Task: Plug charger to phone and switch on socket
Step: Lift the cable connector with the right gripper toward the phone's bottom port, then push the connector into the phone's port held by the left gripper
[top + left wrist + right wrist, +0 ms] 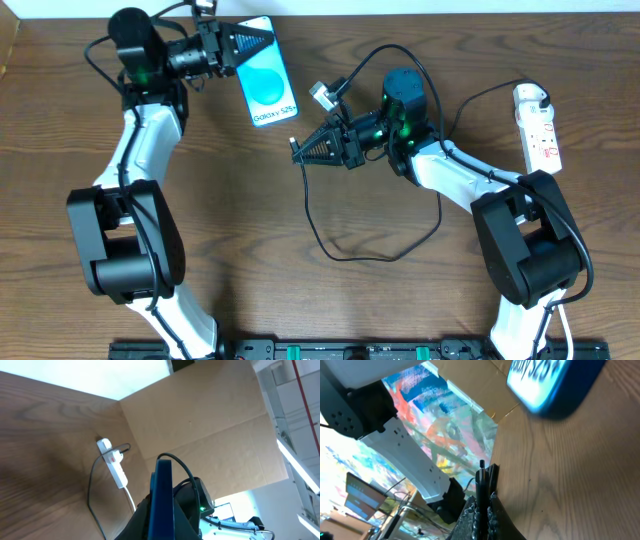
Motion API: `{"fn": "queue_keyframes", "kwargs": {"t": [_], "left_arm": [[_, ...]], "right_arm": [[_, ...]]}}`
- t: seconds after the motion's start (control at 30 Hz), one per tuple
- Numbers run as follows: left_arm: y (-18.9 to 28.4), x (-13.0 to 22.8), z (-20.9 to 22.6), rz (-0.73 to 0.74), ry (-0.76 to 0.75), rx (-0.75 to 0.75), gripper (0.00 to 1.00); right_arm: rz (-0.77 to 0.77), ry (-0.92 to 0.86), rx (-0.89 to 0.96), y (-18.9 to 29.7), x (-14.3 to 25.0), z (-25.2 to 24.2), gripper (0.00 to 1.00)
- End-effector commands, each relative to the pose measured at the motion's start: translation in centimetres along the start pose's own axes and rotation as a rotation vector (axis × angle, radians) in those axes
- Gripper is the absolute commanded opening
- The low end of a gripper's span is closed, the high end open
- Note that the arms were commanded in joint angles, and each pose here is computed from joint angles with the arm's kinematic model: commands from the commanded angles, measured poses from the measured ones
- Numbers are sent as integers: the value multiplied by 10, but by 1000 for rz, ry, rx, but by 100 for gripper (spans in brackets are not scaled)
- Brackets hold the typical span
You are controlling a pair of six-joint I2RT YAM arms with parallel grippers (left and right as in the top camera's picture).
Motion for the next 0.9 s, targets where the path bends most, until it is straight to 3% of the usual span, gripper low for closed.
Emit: {"fn": "queue_keyframes", "kwargs": {"t": [0.0, 0.87], "left_arm": [[-9, -3, -19, 10, -52, 19, 8], [-16, -1, -20, 23, -52, 28, 8]], "right_arm": [[-16, 12, 8, -3, -5, 3, 1], [-120, -18, 82, -2, -14, -3, 1]]}}
Point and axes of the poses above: each gripper's point midway between its finger pads, its own y axis back along the fingers, its own z axis along the line the jaws close on, x = y × z, the point moved 8 cm from there along y, back along the fingers, and after that the axes turned 8 degrees about -y, right-handed, at the moved point
